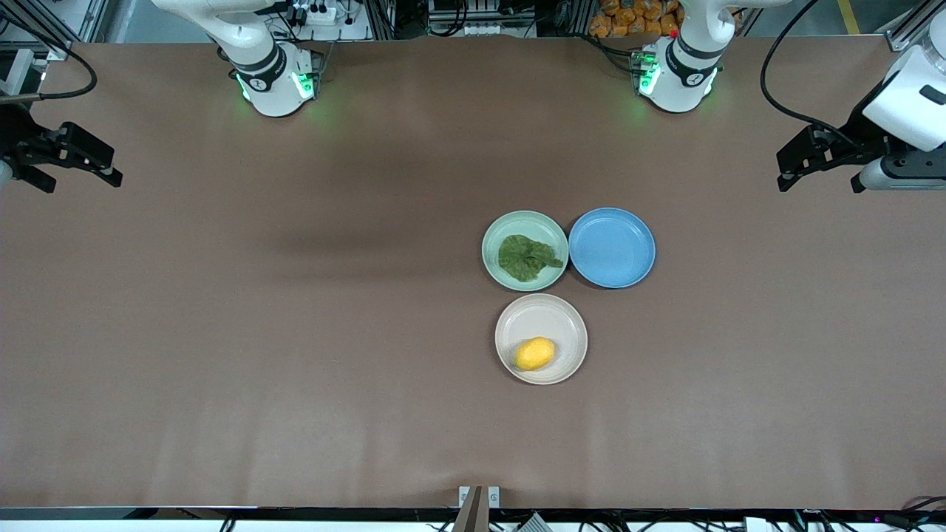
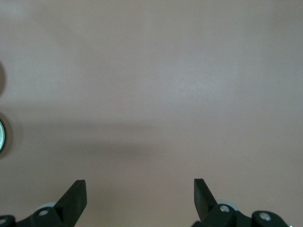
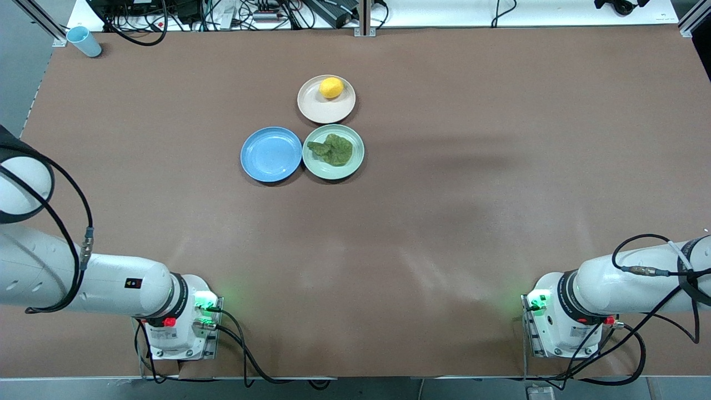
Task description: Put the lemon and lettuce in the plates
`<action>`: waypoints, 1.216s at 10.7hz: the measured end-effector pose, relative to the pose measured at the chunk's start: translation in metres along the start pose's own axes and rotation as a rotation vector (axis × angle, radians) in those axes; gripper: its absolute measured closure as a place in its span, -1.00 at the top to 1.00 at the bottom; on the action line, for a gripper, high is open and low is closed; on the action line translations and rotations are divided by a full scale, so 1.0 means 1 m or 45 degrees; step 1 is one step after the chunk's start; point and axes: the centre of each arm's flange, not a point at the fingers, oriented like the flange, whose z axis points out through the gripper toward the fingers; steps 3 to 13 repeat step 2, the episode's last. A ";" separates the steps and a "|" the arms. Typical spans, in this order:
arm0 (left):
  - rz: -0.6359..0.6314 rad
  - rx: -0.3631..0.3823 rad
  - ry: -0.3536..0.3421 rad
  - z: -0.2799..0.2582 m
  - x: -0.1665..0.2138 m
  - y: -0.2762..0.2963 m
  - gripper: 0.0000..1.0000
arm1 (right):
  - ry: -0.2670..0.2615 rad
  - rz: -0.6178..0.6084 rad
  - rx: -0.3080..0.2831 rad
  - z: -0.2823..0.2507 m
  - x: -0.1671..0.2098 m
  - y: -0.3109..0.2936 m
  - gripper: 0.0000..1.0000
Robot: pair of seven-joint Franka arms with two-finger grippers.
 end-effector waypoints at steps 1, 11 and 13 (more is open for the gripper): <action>0.000 0.000 -0.001 0.000 0.000 0.000 1.00 | 0.000 0.000 0.000 0.000 0.000 0.000 1.00; 0.000 0.000 -0.001 0.001 0.000 0.000 1.00 | 0.000 0.000 0.000 0.000 0.000 0.000 1.00; 0.000 0.000 -0.001 0.001 0.000 0.000 1.00 | 0.000 0.000 0.000 0.000 0.000 0.000 1.00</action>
